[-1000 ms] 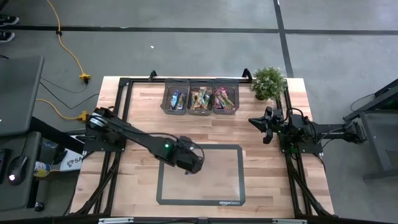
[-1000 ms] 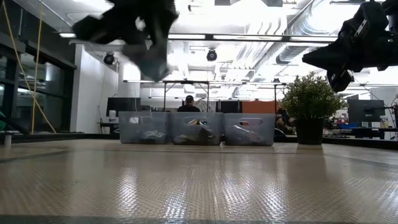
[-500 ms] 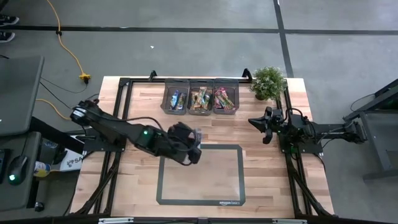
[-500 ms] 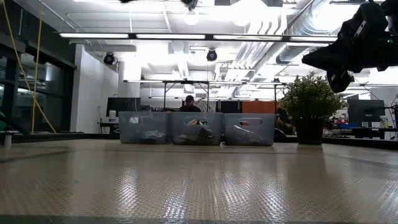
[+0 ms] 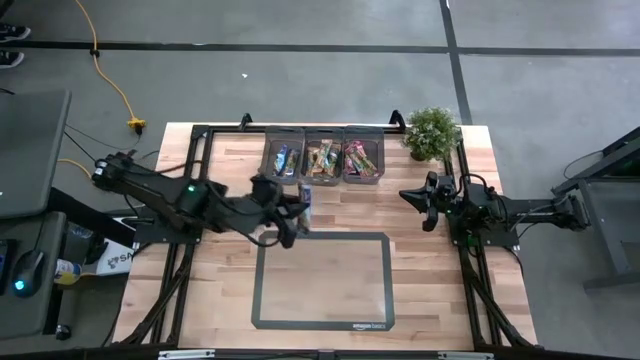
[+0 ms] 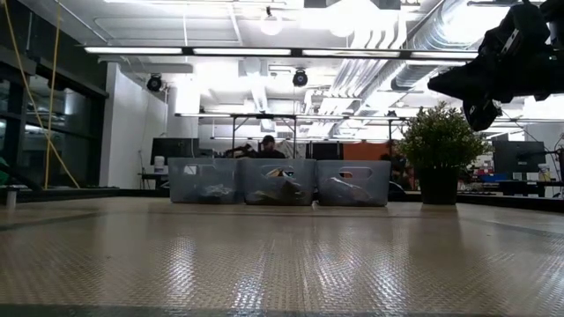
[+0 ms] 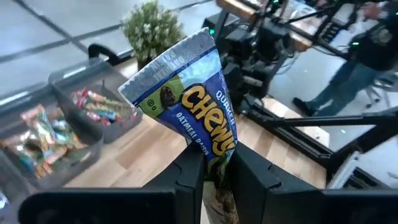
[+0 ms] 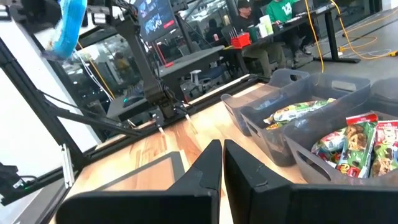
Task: Pick and place Granola Bars by type
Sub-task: Put the blue granola bar into the left black bin
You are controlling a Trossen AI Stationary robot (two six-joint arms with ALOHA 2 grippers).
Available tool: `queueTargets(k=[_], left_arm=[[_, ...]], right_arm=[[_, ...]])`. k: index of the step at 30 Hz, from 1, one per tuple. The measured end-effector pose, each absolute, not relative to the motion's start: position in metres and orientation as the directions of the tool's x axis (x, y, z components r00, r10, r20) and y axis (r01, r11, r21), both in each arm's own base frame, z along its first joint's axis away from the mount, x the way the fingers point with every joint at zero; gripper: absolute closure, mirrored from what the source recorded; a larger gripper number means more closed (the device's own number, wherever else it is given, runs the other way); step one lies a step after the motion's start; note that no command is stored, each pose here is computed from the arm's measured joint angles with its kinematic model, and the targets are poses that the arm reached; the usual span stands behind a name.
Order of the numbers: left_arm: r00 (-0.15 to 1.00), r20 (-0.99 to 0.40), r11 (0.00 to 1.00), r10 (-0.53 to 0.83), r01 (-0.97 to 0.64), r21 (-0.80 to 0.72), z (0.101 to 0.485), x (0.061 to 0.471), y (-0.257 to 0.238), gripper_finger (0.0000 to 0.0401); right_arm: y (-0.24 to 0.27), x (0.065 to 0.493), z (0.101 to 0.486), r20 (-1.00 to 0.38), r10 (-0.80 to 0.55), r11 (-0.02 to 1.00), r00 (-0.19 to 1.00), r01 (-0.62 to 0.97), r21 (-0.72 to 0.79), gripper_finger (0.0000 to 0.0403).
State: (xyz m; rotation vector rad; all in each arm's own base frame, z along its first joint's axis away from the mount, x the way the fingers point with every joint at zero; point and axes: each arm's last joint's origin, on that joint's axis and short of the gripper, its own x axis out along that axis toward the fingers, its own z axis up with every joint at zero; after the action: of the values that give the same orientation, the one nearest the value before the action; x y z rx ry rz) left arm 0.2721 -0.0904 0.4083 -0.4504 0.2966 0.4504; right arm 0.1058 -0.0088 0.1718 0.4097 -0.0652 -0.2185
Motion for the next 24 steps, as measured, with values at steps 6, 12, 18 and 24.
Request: queueTargets(k=[6,12,18,24], left_arm=[[0.881,-0.335,0.853,0.335,-0.434,-0.289,0.426,0.248,-0.081,0.0342],[0.884,-0.288,0.871,0.369,-0.437,-0.224,0.445,0.215,-0.066,0.0342],[0.904,-0.219,0.892,0.368,-0.41,-0.19,0.464,0.181,-0.052,0.0342],[0.921,-0.168,0.915,0.353,-0.377,-0.145,0.475,0.156,-0.043,0.0342]], right_arm=[[-0.009,0.106,0.172,0.019,-0.224,0.894,0.975,0.197,0.402,0.0402],[-0.009,0.106,0.172,0.019,-0.224,0.894,0.974,0.197,0.402,0.0402],[-0.009,0.106,0.172,0.02,-0.224,0.894,0.974,0.197,0.402,0.0402],[-0.009,0.106,0.172,0.02,-0.224,0.894,0.974,0.197,0.402,0.0402]])
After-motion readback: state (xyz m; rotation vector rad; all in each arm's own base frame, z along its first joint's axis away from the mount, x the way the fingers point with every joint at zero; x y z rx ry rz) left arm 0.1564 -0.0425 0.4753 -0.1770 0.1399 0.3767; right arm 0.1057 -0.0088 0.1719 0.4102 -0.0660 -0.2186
